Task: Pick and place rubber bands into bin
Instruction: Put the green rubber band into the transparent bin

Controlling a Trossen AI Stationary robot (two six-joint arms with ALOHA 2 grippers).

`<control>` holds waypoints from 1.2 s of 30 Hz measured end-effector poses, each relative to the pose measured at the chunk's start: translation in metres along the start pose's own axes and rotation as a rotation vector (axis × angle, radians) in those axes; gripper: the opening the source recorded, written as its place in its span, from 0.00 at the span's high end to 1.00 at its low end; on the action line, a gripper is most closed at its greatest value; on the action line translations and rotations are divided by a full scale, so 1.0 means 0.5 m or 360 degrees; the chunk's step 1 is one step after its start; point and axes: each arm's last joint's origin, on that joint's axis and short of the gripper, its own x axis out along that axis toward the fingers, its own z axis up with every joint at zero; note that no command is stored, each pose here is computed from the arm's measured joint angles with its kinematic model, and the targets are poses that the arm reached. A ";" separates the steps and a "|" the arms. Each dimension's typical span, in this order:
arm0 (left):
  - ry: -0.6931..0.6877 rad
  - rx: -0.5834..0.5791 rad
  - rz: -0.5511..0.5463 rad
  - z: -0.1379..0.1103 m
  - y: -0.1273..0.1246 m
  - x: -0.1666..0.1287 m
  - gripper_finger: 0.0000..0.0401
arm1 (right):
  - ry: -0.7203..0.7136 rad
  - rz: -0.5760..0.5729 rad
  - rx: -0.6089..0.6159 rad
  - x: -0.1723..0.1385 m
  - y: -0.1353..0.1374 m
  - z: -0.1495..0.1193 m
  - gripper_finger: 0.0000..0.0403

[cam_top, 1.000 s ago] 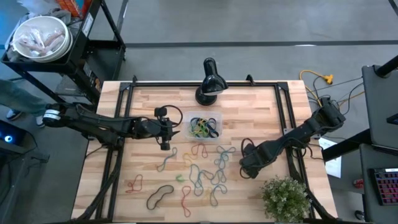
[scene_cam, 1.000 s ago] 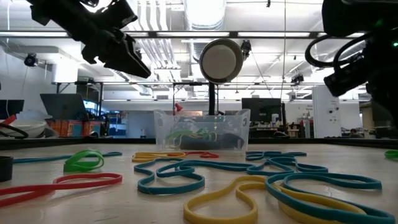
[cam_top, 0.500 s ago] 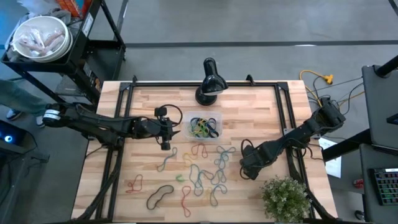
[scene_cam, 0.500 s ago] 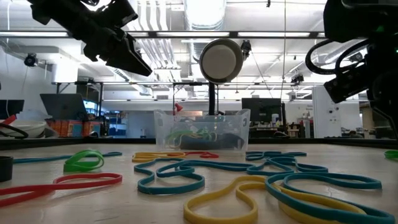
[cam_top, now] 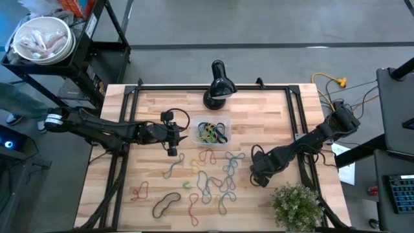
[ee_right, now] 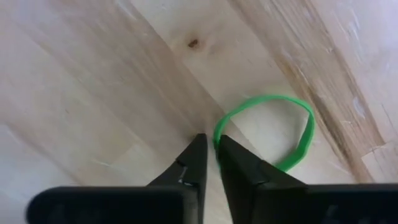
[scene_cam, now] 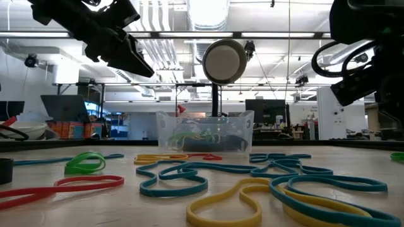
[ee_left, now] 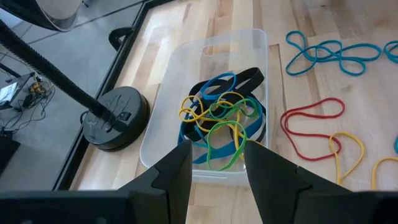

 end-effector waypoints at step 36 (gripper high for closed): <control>0.0002 -0.0002 0.0000 -0.001 0.000 0.000 0.67 | -0.1330 -0.0317 -0.0983 -0.246 0.128 0.089 0.98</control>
